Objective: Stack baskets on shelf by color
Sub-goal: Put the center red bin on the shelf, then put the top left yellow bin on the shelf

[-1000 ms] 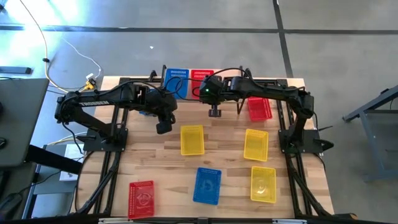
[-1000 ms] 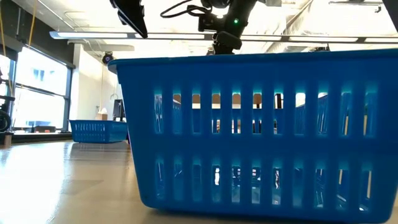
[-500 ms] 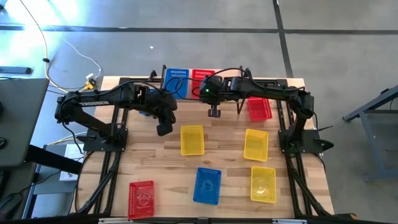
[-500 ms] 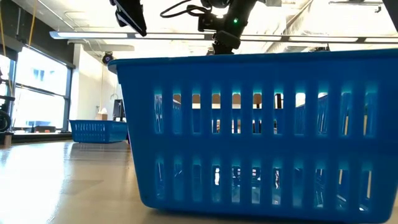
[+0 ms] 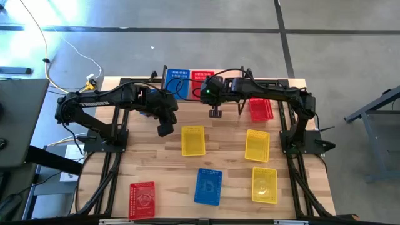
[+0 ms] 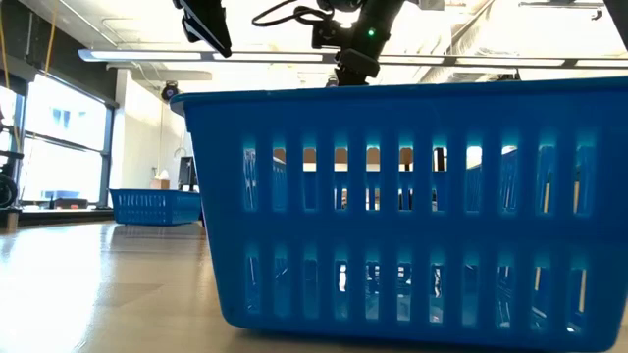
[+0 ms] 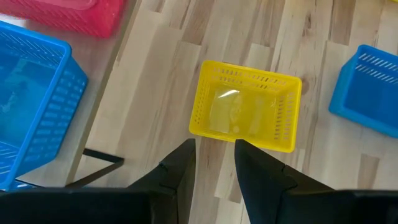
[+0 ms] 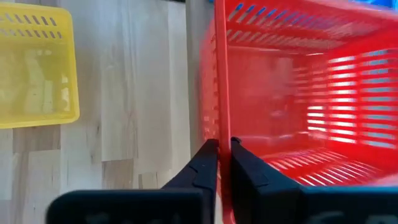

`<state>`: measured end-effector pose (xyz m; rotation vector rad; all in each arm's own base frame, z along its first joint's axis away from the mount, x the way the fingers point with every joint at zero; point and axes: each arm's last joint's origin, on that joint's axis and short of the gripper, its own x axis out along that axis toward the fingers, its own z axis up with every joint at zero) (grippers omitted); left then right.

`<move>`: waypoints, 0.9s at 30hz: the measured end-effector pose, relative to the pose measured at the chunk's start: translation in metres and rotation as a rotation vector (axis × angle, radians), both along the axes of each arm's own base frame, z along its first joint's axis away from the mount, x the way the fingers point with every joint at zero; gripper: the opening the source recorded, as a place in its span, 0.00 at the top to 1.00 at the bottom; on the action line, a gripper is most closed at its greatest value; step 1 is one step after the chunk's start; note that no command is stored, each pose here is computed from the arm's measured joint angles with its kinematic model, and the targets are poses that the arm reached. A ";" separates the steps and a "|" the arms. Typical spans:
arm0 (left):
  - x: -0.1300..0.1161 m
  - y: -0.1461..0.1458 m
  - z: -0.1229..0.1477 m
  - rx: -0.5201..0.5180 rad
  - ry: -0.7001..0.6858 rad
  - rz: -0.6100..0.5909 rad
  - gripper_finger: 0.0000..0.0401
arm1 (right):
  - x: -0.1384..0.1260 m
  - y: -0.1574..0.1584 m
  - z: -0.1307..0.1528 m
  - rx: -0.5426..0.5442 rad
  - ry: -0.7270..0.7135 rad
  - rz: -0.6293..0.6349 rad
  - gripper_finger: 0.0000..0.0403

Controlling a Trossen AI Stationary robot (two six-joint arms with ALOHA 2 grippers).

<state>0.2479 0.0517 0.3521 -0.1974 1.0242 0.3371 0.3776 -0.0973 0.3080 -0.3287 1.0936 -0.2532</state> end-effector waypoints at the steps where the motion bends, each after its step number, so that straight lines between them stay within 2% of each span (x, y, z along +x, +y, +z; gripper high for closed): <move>1: 0.000 0.000 0.000 0.001 0.000 0.000 0.75 | 0.000 0.000 0.000 0.000 -0.001 -0.004 0.92; 5: 0.000 0.000 0.000 0.001 0.000 0.000 0.75 | 0.000 -0.001 0.000 -0.017 -0.004 -0.043 0.83; 9: 0.000 0.000 0.000 -0.011 -0.005 0.025 0.75 | -0.003 0.002 0.006 0.000 -0.032 -0.057 0.79; 17: 0.000 0.000 0.000 -0.036 -0.014 0.072 0.75 | -0.009 0.023 0.024 0.032 -0.114 -0.080 0.78; 23: -0.002 -0.007 -0.002 -0.149 -0.006 0.231 0.75 | -0.019 0.041 0.043 0.062 -0.205 -0.139 0.78; 27: -0.002 -0.020 -0.010 -0.186 0.016 0.267 0.75 | -0.026 0.051 0.053 0.081 -0.250 -0.150 0.78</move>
